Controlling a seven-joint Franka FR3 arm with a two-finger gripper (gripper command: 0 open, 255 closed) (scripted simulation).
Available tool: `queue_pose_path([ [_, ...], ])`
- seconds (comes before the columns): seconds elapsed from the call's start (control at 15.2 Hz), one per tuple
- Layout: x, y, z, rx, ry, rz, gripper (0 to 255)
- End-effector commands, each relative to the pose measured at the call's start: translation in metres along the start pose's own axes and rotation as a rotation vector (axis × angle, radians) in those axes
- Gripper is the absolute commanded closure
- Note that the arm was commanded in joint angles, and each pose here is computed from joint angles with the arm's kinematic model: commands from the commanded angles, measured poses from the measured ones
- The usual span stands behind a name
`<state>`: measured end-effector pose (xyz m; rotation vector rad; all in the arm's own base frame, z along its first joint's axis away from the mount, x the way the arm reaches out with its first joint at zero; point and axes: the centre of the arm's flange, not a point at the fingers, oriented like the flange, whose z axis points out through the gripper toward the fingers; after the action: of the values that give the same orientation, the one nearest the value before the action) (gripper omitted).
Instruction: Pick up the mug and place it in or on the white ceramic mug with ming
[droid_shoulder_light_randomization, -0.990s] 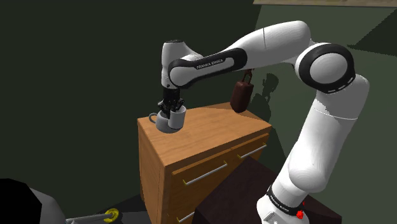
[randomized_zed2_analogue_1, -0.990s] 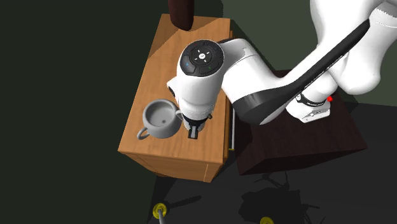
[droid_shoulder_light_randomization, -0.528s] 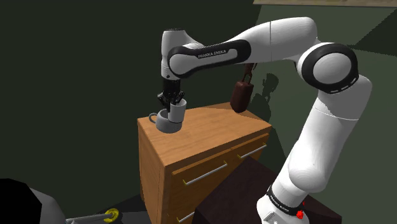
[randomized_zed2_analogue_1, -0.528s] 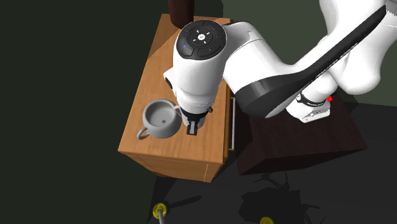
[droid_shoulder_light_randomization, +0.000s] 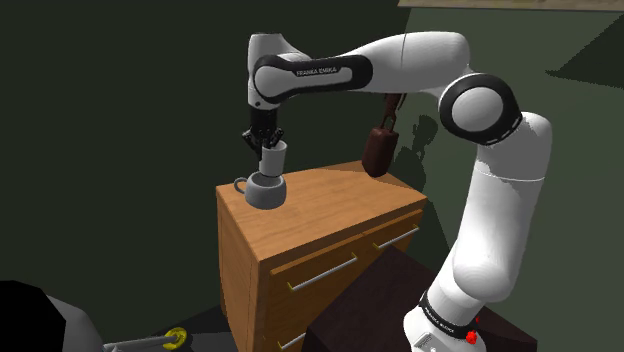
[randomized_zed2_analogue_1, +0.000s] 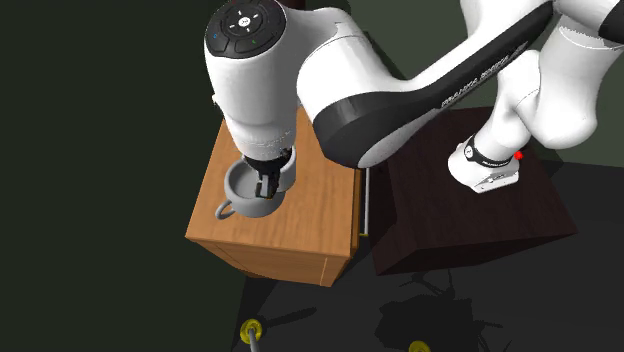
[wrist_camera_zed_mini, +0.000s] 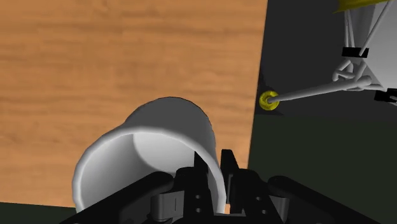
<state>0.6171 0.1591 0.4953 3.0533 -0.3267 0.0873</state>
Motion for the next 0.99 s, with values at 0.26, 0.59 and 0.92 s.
queue_pose_path([
  [0.26, 0.081, 0.01, -0.003, -0.001, 0.0, 0.0, 255],
  [0.59, 0.116, 0.014, 0.005, -0.001, 0.0, 0.0, 255],
  [0.92, 0.114, 0.012, 0.032, -0.001, 0.0, 0.0, 255],
])
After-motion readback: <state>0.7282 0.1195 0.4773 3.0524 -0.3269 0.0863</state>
